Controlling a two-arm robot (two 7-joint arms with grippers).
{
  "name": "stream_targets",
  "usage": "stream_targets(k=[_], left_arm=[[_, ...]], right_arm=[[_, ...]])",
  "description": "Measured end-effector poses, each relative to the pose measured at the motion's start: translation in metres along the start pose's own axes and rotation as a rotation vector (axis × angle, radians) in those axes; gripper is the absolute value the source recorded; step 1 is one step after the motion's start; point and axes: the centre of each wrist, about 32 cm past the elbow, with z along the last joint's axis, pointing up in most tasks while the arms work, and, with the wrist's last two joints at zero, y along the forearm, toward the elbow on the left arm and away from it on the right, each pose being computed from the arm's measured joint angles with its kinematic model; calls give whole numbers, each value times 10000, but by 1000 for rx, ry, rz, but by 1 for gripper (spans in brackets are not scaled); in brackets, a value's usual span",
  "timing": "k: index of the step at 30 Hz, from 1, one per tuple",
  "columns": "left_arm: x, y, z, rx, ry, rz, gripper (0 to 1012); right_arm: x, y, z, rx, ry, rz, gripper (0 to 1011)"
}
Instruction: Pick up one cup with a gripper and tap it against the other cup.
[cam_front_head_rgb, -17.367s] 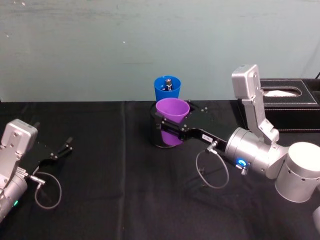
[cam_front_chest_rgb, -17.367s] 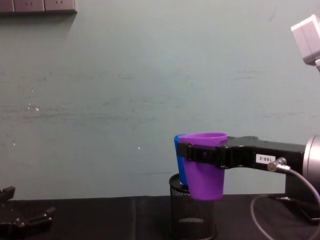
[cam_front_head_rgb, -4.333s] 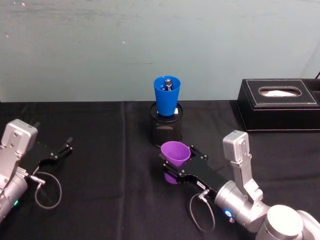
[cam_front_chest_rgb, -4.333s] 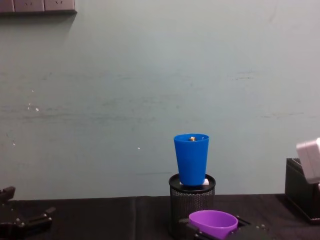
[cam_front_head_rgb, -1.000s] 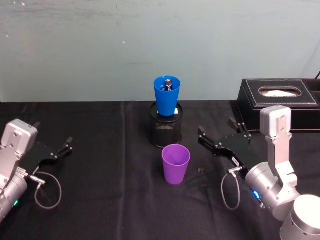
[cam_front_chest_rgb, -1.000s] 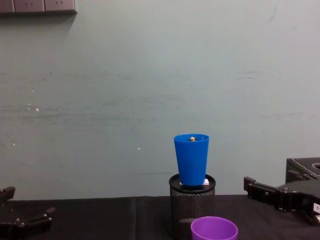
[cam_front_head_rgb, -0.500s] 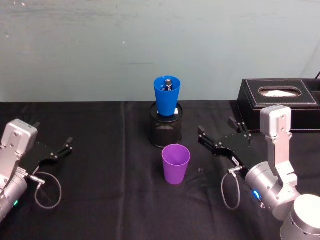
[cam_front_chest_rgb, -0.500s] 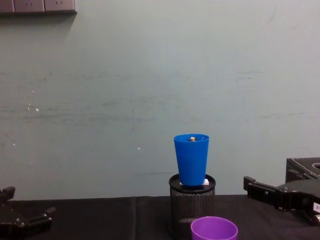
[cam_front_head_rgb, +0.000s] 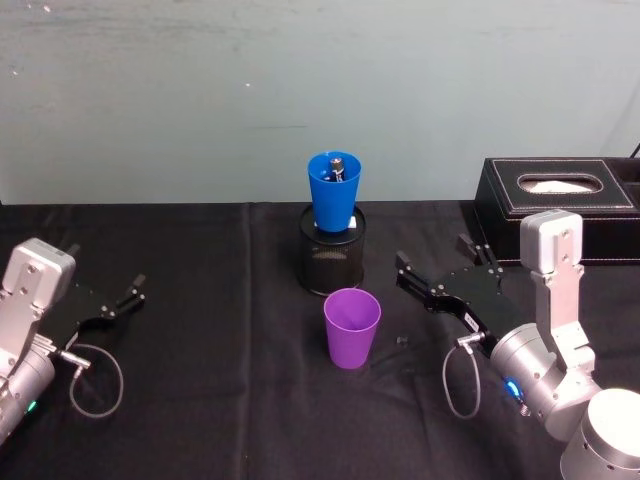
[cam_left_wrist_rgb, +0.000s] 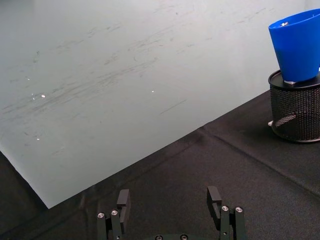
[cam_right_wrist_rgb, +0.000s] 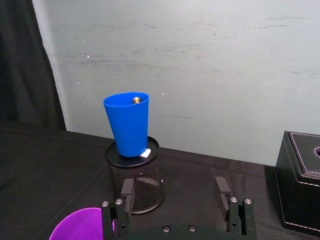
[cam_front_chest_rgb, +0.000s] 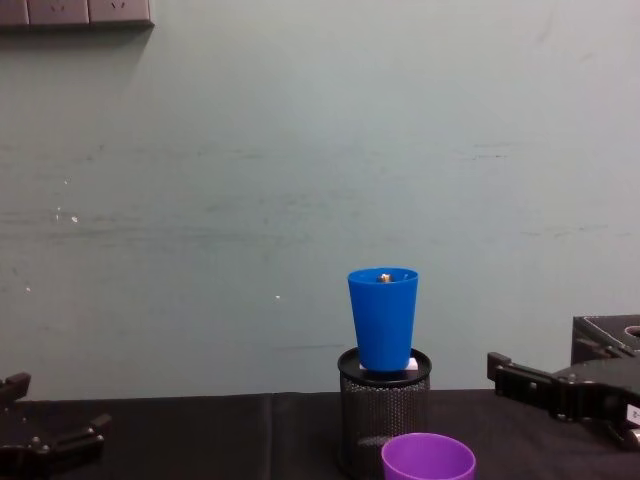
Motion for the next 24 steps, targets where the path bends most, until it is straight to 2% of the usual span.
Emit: stream_targets(k=[24], left_arm=[[0,0,0,0,0,0,1000]], right_arm=[[0,0,0,0,0,0,1002]])
